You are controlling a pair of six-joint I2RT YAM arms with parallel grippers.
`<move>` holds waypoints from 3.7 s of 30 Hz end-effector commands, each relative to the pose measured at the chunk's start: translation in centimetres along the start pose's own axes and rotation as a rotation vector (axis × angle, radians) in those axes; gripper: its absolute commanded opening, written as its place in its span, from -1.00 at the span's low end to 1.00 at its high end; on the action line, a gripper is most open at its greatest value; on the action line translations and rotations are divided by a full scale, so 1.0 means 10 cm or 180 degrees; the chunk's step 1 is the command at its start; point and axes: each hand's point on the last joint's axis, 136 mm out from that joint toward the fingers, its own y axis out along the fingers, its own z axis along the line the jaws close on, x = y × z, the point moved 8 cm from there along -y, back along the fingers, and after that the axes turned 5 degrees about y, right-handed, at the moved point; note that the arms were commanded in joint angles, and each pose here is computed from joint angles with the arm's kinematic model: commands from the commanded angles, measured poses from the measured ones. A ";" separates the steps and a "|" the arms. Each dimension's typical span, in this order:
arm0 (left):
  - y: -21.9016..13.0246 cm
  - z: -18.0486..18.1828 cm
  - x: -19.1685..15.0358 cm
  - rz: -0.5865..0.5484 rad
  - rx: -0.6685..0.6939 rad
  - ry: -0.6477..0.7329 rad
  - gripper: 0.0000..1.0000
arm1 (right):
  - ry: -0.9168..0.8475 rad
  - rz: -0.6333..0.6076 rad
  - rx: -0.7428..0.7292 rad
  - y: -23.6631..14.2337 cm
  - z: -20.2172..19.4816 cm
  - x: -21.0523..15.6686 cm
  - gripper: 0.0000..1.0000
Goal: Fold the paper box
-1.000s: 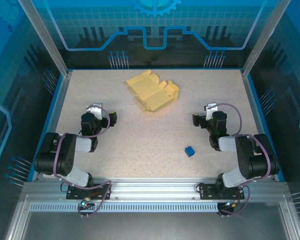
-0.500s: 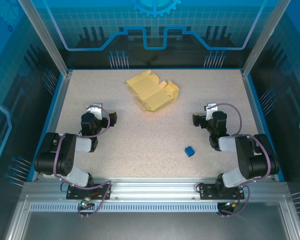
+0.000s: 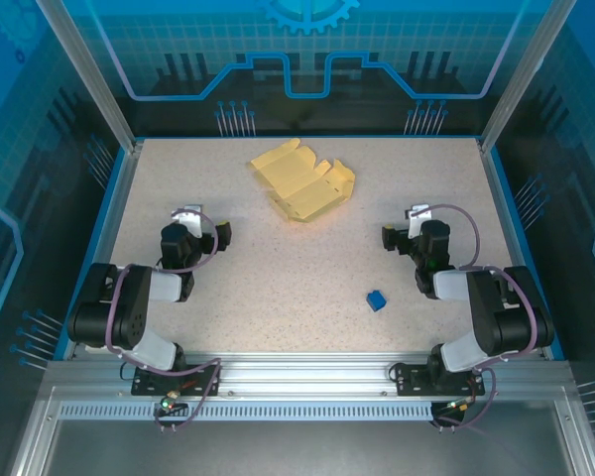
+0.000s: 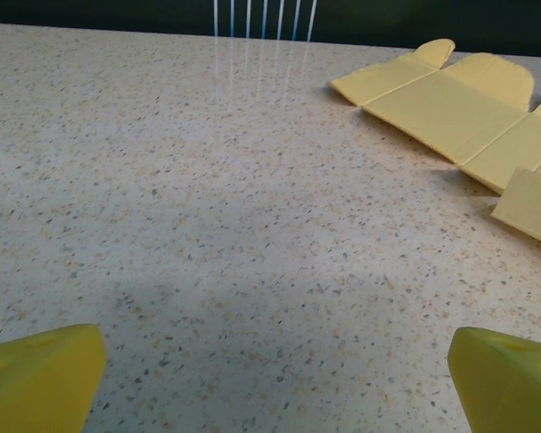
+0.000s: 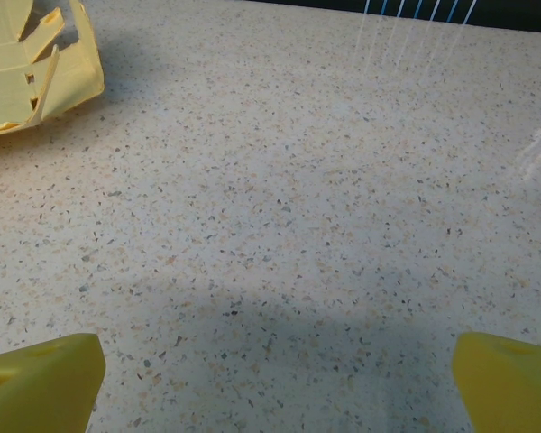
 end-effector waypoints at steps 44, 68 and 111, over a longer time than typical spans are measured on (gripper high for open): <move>-0.25 -1.59 0.69 0.0969 -0.1202 -0.0588 0.86 | 0.1924 0.1591 0.0771 0.74 1.47 0.70 0.51; -0.42 -1.49 0.69 0.0865 -0.1110 -0.0531 0.86 | 0.2576 0.1577 0.0358 1.36 1.67 0.44 -0.34; -0.53 -1.85 1.91 -0.0107 -0.2195 0.2710 0.72 | -0.1021 0.0686 0.3615 -0.92 1.34 1.87 -1.00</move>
